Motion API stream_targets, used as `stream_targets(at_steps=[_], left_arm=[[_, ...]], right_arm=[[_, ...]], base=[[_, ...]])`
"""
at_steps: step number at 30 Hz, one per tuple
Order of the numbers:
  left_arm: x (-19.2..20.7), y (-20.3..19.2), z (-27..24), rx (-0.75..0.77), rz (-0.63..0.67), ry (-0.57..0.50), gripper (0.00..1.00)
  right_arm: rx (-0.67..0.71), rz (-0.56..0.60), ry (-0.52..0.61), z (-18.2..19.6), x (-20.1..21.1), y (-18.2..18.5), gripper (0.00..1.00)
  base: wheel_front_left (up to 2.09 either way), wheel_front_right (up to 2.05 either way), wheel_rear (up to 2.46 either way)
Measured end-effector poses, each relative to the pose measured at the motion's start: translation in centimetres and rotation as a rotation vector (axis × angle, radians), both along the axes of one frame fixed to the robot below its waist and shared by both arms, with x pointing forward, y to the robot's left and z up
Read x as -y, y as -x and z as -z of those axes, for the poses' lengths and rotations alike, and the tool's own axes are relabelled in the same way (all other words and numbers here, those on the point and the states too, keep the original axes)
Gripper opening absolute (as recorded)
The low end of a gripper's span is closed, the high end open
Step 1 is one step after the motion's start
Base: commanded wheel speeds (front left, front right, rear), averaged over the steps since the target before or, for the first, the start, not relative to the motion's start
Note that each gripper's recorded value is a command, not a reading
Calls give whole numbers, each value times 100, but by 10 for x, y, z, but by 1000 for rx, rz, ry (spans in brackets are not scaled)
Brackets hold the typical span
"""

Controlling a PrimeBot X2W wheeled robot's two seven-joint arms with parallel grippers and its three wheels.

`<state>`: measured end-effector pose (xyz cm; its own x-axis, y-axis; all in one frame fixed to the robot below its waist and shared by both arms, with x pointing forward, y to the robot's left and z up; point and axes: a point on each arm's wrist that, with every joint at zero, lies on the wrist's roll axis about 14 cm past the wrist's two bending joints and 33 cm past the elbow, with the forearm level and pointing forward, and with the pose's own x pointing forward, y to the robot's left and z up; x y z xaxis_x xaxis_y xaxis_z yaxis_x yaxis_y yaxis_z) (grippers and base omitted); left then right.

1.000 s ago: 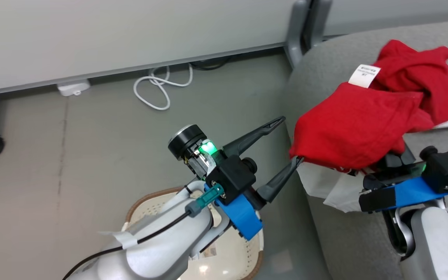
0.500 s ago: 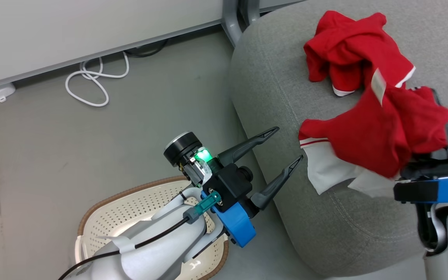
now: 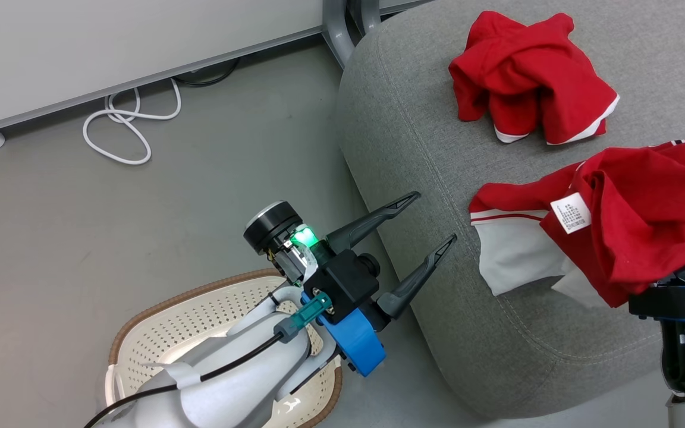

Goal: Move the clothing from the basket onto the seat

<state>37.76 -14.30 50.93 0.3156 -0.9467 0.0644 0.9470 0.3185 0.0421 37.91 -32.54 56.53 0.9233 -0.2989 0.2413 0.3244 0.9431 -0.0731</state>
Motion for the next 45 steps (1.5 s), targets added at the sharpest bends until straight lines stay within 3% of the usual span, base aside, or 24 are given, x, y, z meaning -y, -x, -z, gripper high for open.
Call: stream_targets(at_steps=[8,20,30,33,38,45], left_arm=[[-8,-10,4,2,-35,-1,100],[-18,-46,18,-2,-83,19,100],[-39,-75,53,-48,-149,-4,100],[-44,-83,64,-67,-165,-8,100],[-52,-91,81,-92,-184,-17,100],[-58,-95,94,-111,-203,-31,100]], right_arm=[[78,-17,52,-30,0,-17,0],[311,-2,232,-131,24,-88,0],[386,31,317,-168,48,-151,0],[350,40,302,-154,56,-172,0],[205,40,256,-93,63,-202,0],[10,80,143,-4,79,-203,0]], base=[[0,0,0],[0,0,0],[0,0,0],[0,0,0],[0,0,0],[0,0,0]])
